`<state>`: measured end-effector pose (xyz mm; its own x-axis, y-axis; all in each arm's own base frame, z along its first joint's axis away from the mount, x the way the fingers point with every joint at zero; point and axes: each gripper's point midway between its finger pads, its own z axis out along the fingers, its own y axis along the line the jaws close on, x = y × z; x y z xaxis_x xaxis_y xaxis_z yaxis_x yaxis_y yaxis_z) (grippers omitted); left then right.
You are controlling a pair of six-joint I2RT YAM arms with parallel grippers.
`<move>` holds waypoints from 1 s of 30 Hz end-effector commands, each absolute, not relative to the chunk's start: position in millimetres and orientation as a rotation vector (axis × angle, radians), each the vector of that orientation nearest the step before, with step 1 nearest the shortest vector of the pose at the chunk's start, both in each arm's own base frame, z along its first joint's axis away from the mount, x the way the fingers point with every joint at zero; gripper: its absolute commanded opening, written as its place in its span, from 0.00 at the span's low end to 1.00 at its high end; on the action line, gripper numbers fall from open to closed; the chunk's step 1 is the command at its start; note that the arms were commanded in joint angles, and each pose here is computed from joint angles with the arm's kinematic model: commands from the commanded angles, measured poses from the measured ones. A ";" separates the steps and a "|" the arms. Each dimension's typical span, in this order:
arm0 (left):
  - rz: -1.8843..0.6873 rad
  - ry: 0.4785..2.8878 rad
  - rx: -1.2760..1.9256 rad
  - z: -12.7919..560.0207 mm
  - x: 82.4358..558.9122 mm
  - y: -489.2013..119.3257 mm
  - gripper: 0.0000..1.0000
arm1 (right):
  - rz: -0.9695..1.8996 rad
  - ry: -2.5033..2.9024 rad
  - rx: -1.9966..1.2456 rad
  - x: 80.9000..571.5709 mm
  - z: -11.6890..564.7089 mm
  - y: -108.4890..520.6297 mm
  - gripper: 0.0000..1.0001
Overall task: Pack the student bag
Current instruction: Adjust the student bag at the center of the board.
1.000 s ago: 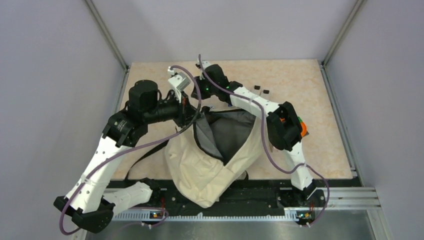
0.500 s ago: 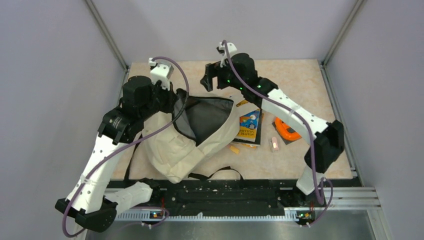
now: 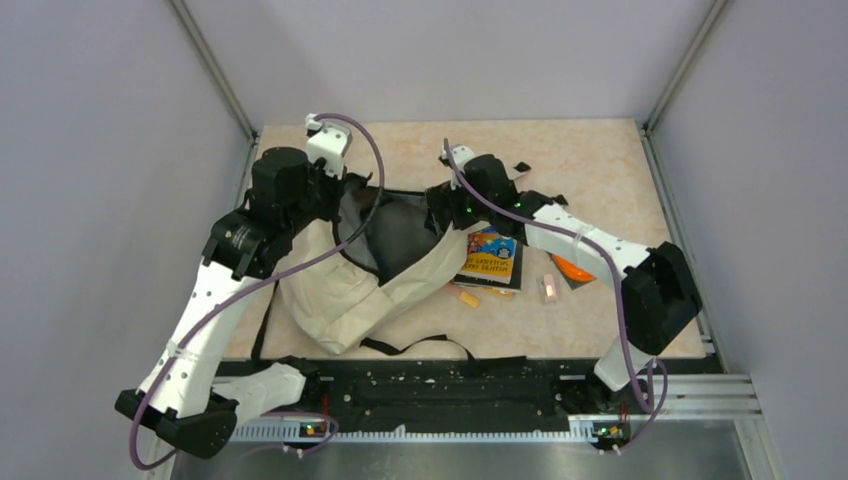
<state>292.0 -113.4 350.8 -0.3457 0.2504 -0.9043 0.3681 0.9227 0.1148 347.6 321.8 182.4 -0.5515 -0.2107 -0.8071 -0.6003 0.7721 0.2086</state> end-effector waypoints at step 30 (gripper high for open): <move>0.145 1.960 -0.033 312.3 343.1 -37.2 0.00 | 0.615 1.908 -0.549 412.7 208.0 464.3 0.28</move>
<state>342.3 -28.5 306.7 -0.4517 0.1154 -0.8847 -0.0970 0.9794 0.1772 400.6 455.3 152.0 -0.4733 -0.1513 -0.8678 -0.6036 0.7733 0.1943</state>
